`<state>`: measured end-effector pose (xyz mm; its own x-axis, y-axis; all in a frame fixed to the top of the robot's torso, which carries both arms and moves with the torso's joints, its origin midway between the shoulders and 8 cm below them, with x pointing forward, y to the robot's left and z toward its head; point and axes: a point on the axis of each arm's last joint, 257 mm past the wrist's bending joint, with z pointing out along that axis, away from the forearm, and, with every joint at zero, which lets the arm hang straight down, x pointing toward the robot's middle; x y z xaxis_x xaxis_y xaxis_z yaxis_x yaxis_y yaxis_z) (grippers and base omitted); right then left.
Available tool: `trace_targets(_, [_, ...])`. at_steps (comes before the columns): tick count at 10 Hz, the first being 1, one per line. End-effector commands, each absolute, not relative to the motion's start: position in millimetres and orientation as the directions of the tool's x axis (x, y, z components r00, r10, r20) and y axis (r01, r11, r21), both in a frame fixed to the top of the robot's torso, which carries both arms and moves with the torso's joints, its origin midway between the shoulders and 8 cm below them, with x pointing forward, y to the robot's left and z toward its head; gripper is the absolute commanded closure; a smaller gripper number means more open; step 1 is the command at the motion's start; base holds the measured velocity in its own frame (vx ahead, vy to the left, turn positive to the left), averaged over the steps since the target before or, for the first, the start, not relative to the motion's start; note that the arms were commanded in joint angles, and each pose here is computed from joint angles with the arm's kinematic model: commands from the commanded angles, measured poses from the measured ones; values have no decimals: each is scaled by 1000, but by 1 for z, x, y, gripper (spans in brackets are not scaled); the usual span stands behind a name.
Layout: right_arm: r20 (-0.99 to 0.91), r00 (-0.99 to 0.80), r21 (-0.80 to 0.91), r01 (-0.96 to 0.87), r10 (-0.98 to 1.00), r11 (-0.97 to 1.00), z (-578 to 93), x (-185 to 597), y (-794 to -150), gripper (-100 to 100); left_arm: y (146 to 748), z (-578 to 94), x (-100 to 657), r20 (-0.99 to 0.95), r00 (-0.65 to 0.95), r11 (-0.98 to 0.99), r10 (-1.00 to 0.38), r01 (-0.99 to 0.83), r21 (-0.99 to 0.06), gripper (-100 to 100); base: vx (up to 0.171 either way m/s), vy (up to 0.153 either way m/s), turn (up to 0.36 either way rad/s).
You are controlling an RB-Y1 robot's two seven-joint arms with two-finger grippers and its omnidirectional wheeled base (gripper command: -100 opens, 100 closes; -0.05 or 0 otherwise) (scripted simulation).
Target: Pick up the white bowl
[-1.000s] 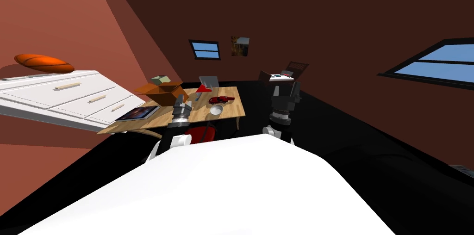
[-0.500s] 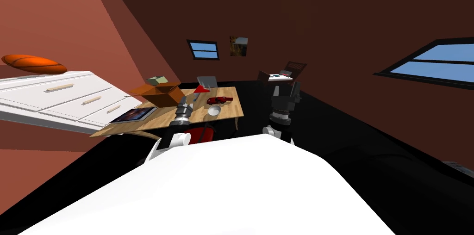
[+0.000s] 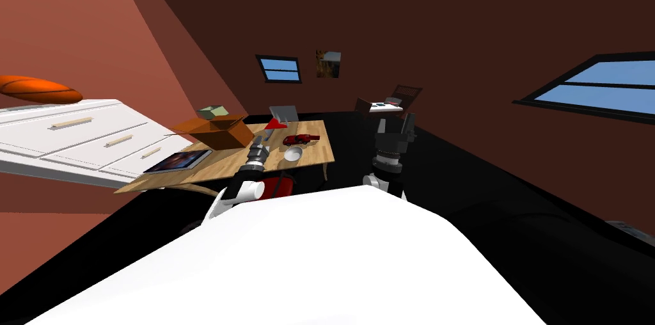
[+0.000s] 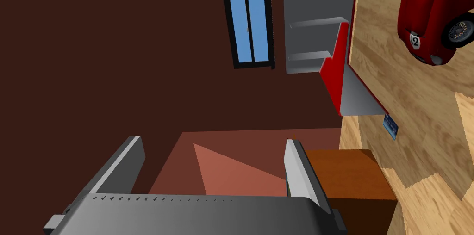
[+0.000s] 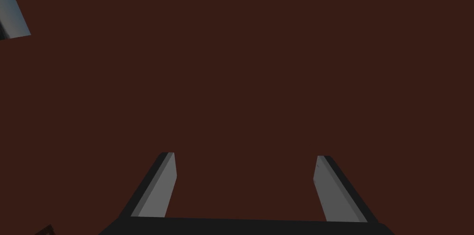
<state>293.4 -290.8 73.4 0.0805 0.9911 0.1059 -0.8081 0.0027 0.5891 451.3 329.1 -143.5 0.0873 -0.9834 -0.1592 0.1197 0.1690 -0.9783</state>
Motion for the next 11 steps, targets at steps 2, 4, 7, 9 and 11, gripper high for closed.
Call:
trace_targets(2, [106,81,589,-808,991,3,73,293,-291,0,338,-166,458,-148,88,152,-985,41,-987,-100,19,-51,-14])
trace_targets(4, [106,81,589,-808,991,3,73,293,-291,0,343,-184,463,-137,91,136,-986,-20,-991,-100,21,-49,-14])
trace_targets(7, [106,81,589,-808,991,3,73,293,-291,0,353,-214,471,-111,99,99,-989,-116,-988,-100,24,-54,-13])
trace_targets(9, [106,81,589,-808,991,3,73,293,-291,0,357,-231,473,-97,104,78,-990,-173,-982,-100,21,-49,-12])
trace_targets(11, [106,81,589,-808,991,3,73,293,-291,0,361,-249,475,-83,111,55,-990,-233,-971,-100,28,-46,-7])
